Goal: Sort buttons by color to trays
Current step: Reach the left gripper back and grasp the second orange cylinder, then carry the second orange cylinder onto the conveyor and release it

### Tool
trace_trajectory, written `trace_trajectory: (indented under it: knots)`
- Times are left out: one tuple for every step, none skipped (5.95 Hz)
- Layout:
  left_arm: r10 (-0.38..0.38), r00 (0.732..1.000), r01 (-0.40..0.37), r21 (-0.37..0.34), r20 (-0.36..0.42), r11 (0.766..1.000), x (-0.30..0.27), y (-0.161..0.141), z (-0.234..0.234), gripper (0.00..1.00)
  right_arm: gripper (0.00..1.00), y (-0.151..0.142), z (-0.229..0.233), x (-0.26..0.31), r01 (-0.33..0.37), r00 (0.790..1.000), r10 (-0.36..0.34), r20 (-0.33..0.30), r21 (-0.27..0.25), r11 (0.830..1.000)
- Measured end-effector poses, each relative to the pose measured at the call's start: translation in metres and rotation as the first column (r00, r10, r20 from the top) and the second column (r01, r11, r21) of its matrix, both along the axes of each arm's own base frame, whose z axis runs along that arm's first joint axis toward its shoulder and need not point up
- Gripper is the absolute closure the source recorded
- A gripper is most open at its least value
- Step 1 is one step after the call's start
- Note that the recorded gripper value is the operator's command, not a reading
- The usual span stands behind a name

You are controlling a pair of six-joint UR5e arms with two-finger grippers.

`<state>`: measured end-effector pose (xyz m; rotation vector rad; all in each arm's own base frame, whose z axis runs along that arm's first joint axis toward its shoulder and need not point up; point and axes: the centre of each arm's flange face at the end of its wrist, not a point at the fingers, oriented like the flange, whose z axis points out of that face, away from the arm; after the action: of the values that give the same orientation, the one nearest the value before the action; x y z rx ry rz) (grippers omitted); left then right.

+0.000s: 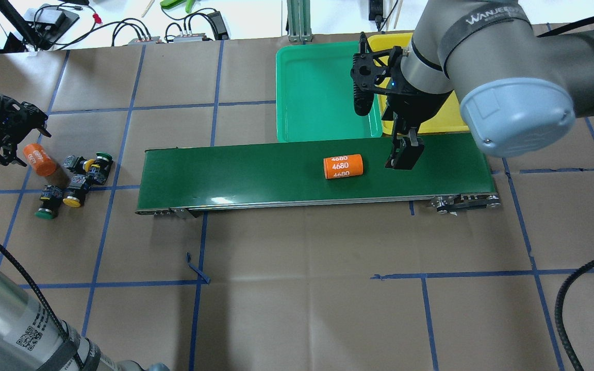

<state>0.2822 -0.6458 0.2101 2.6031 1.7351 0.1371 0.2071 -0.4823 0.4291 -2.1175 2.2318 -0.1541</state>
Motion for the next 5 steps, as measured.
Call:
trace_trajectory:
  knots:
    - [-0.007,1.0,0.007,0.006,-0.002,1.0,0.003,-0.001,-0.015,0.11,0.0,0.0,0.0,0.0,0.001,1.0,-0.001,0.0,0.001,1.0]
    - [-0.004,1.0,0.004,0.015,-0.006,1.0,0.006,0.002,-0.026,0.5,0.0,0.0,-0.001,0.0,0.001,1.0,-0.001,0.0,0.001,1.0]
    - [0.004,1.0,-0.004,0.018,-0.008,1.0,0.011,0.006,-0.032,0.95,0.0,0.0,-0.001,0.0,0.001,1.0,-0.001,0.0,0.001,1.0]
    - [0.012,1.0,-0.012,0.015,-0.005,1.0,0.015,0.008,-0.032,1.0,0.0,0.0,-0.001,0.0,0.001,1.0,-0.001,0.001,0.001,1.0]
    - [0.032,0.999,-0.032,0.005,0.004,0.999,0.017,0.007,-0.026,1.0,0.0,0.0,-0.001,0.0,0.001,1.0,-0.001,0.001,0.002,1.0]
